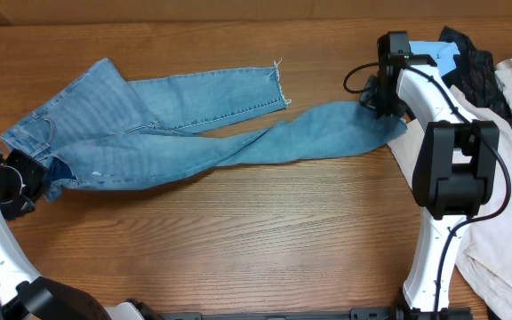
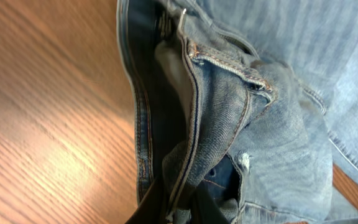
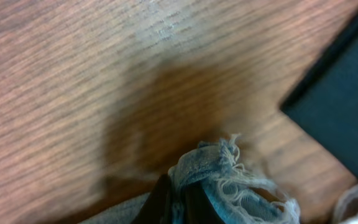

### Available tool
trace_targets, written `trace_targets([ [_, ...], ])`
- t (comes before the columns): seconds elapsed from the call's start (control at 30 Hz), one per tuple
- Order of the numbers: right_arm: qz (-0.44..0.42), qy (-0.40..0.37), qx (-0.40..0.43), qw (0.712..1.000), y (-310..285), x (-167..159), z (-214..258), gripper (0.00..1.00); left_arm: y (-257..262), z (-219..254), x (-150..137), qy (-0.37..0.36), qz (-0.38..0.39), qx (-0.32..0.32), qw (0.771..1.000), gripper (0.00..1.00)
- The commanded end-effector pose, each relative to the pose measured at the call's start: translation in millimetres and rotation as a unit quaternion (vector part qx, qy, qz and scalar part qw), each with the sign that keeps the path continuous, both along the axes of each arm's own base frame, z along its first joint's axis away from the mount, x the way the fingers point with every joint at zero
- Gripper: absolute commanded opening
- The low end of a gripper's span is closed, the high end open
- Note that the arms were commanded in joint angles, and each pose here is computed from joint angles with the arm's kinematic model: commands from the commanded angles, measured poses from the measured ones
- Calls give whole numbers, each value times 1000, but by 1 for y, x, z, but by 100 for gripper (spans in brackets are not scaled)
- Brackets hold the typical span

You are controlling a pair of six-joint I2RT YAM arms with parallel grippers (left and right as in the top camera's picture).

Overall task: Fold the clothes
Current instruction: 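Grasp a jeans leg hem with the right gripper near the pile, then pull the leg hem rightward with the right gripper to straighten it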

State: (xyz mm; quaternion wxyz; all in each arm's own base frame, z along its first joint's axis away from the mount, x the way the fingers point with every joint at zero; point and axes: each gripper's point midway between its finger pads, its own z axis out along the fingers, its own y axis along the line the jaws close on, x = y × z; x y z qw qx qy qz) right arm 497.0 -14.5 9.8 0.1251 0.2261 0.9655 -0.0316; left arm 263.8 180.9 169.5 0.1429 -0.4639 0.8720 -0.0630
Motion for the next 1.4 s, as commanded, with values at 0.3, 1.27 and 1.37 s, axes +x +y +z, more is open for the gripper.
trace_targets([
  [0.3, -54, -90, -22, 994, -52, -4, 210, 8, 59, 22, 1, -50, 54, 79, 994, 4],
  [1.27, 0, 133, 39, 990, -68, -95, 122, 65, 31, 8, -28, -7, 48, -2, 999, 5],
  [1.37, 30, 132, 70, 988, -57, -91, 94, 63, 30, 9, -27, -8, 46, -2, 999, 5],
])
